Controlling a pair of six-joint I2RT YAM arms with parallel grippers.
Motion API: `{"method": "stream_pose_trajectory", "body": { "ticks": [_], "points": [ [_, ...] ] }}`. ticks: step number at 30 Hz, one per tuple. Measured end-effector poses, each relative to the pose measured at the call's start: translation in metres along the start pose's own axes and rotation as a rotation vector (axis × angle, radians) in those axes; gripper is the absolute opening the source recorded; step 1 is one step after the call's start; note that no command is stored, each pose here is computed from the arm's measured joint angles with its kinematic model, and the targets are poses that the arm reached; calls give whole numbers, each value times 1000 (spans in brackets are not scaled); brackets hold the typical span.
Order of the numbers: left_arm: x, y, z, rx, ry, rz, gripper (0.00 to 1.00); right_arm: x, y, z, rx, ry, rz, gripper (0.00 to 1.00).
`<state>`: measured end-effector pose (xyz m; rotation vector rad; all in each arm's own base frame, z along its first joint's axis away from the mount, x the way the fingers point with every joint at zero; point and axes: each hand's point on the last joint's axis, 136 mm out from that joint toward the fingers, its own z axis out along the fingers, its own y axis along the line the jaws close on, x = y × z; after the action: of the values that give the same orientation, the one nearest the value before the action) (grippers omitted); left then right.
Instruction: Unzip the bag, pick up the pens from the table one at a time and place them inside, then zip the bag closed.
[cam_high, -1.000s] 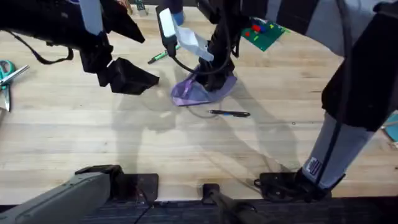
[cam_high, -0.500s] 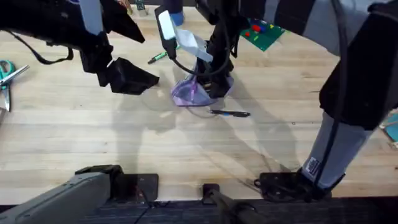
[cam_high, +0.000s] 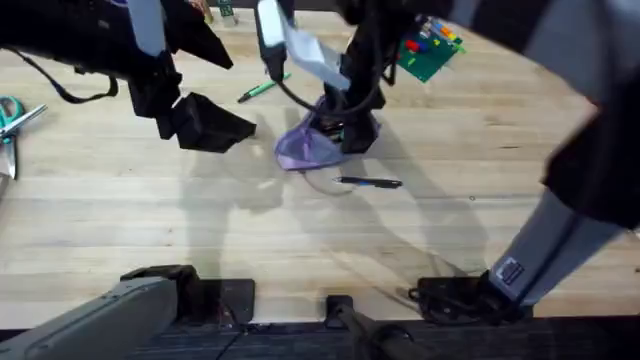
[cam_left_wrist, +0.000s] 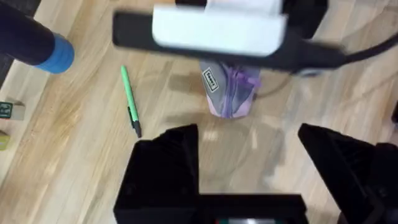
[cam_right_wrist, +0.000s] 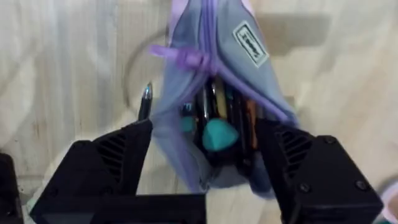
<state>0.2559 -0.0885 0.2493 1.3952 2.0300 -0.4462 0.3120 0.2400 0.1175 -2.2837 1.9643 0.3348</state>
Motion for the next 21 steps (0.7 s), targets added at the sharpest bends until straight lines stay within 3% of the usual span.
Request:
{"method": "stream_pose_trajectory", "body": {
  "ticks": [6, 11, 16, 21],
  "points": [
    [0, 0, 0, 0, 0, 0, 995, -8, 8, -49, 116, -40, -19, 996],
    [0, 0, 0, 0, 0, 0, 995, -5, 28, -68, 108, -37, -9, 996],
    [0, 0, 0, 0, 0, 0, 995, -6, 35, -85, 142, -70, 190, 996],
    [0, 0, 0, 0, 0, 0, 995, -3, 38, -106, 191, -109, 305, 996]
  ]
}}
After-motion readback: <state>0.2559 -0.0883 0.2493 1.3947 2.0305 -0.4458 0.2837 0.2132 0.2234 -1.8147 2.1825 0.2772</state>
